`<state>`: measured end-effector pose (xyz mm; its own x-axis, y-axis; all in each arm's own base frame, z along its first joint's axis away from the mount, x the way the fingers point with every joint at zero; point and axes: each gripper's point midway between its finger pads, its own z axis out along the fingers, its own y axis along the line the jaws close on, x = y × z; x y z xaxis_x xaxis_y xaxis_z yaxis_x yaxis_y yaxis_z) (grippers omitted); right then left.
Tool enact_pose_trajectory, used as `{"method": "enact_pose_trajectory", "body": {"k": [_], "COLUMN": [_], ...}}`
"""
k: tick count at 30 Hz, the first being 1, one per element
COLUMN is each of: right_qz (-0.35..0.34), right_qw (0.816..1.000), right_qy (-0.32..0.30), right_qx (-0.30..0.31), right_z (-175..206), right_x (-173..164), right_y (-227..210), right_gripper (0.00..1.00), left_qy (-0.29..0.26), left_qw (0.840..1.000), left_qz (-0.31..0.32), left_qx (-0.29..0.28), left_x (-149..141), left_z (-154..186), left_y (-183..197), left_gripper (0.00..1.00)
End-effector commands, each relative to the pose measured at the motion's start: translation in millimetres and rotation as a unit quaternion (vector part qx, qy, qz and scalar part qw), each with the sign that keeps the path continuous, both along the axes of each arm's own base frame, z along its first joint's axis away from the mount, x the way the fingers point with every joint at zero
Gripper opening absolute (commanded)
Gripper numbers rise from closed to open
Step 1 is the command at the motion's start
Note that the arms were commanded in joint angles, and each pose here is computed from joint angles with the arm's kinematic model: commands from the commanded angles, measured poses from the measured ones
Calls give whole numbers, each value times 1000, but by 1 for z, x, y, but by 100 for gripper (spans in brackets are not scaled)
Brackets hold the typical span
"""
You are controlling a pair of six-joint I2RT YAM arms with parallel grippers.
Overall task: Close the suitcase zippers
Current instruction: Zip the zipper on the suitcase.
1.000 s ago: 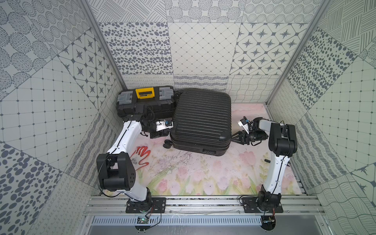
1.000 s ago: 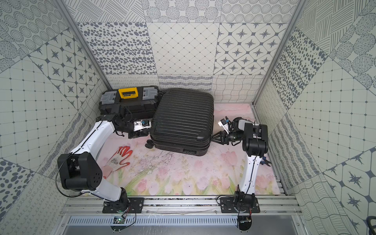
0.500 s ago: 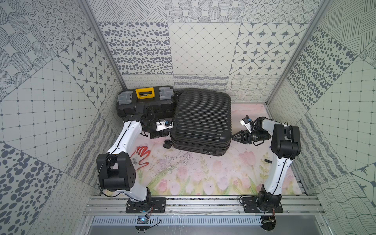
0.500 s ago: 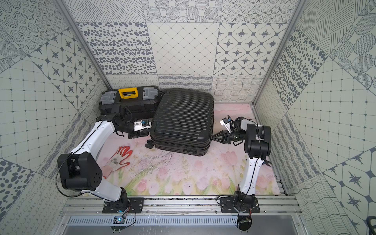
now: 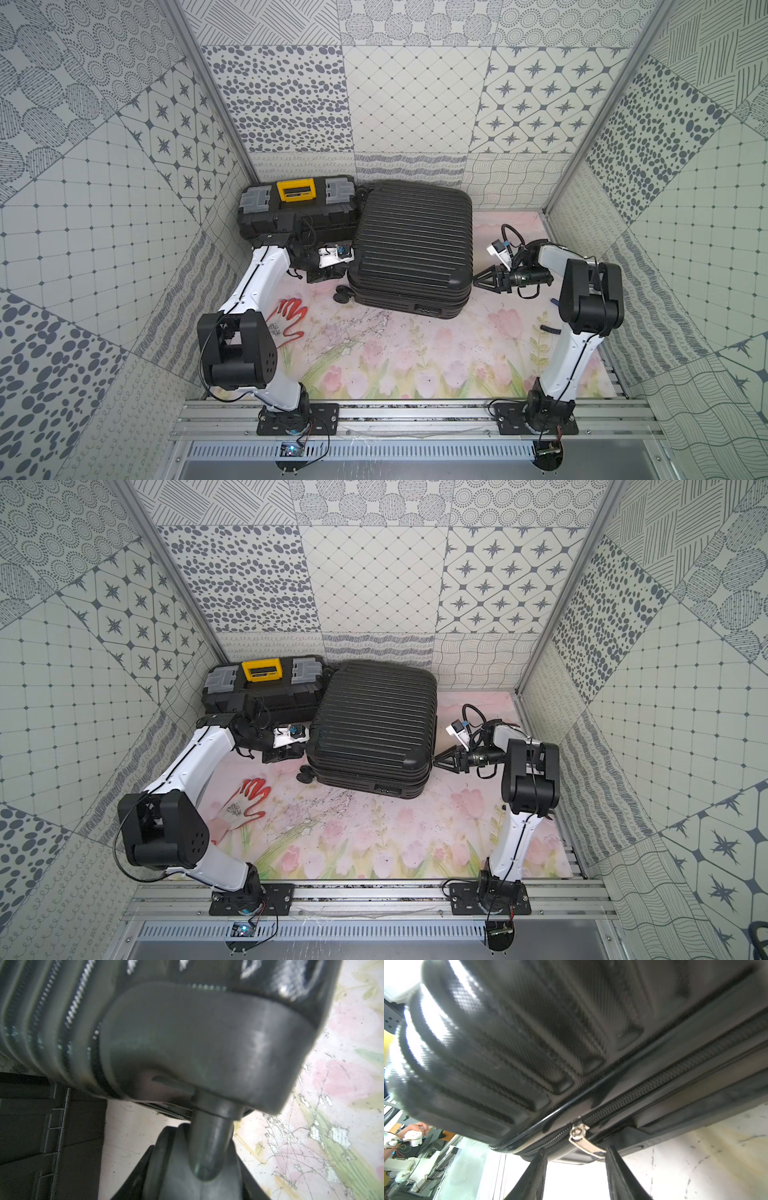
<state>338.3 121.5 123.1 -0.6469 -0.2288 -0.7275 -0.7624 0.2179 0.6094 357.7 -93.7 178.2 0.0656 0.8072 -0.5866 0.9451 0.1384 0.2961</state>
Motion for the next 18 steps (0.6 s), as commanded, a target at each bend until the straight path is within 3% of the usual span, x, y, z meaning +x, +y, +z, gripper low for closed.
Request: {"method": "enact_pose_trajectory", "body": {"k": [1,12,18], "right_qz": [7,10,10], "right_qw": [999,991,987], "right_qy": [-27,-104,-132], "right_qx": [-20,-78,-88], "right_z": [1,-8,-8], "right_x": [5,7,-2], "right_y": [3,12,18], "right_gripper": [48,47,38], "left_qy": [53,52,53], "left_qw": [995,995,995], "left_qz": [88,88,85], "left_qx": [-11,-9,-12], "left_x": [6,4,7], "left_z": [-5,-6,-6], "left_y": [9,9,6], "left_gripper": [0,0,0]}}
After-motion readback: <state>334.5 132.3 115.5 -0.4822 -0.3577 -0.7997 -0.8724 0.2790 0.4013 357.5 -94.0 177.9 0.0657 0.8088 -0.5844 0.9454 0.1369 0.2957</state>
